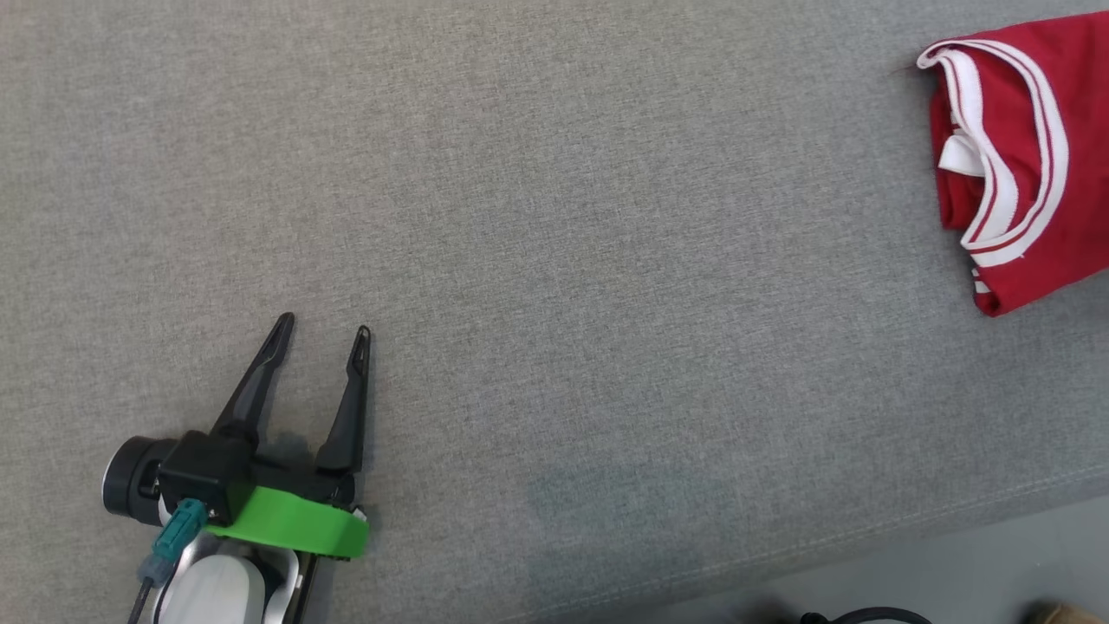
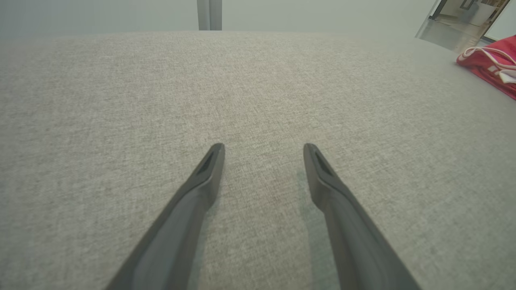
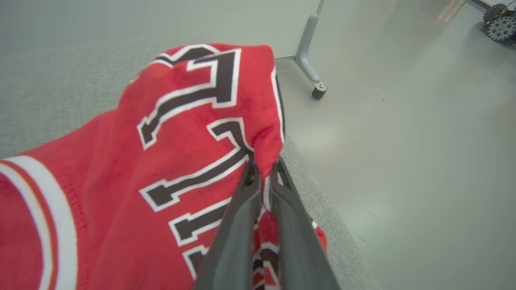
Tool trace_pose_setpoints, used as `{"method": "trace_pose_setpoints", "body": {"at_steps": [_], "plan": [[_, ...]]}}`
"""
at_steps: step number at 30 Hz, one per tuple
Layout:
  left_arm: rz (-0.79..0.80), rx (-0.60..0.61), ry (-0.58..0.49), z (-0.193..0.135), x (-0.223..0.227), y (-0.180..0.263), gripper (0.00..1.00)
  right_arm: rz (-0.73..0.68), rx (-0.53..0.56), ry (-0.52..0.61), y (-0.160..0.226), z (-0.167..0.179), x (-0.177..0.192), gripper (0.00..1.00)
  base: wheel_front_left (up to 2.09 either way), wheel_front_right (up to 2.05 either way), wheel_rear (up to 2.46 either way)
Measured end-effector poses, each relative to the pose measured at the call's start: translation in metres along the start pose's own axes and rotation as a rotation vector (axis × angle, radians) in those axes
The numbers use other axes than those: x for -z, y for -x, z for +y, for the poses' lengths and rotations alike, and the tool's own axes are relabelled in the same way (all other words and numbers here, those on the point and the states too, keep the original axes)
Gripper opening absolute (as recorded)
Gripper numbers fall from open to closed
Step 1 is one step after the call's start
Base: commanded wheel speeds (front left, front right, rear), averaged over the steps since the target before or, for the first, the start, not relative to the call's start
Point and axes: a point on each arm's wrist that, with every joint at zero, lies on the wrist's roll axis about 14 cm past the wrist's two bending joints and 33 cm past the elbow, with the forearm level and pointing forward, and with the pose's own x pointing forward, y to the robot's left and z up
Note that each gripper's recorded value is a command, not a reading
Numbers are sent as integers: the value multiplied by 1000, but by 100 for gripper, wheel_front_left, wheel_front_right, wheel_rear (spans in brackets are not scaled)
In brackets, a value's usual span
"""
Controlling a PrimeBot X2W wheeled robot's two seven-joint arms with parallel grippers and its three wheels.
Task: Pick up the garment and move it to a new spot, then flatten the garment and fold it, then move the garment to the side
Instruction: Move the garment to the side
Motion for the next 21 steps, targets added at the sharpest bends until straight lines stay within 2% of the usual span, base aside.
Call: {"method": "trace_pose_setpoints", "body": {"at_steps": [1,2,3,5,10,13,15,21], "plan": [[3,-8,-1,3,1,1,100,10,17,1,-3,-3,2,26,0,0,0],[5,-18,-1,6,2,2,100,27,26,7,-4,-3,8,83,0,0,0],[6,-26,0,9,3,2,100,45,22,28,-6,1,14,100,0,0,0],[8,-38,2,12,4,4,100,47,17,55,-10,5,16,100,0,0,0],[-6,-57,13,11,-2,8,100,-24,-1,118,-12,9,-12,100,0,0,0],[-32,-69,23,8,-11,11,100,-170,-78,141,-10,31,-61,100,0,0,0],[-41,-77,29,6,-16,16,100,-276,-132,149,0,47,-92,100,0,0,0],[-82,-140,56,6,-33,45,100,-503,-223,129,61,63,-130,100,0,0,0]]}}
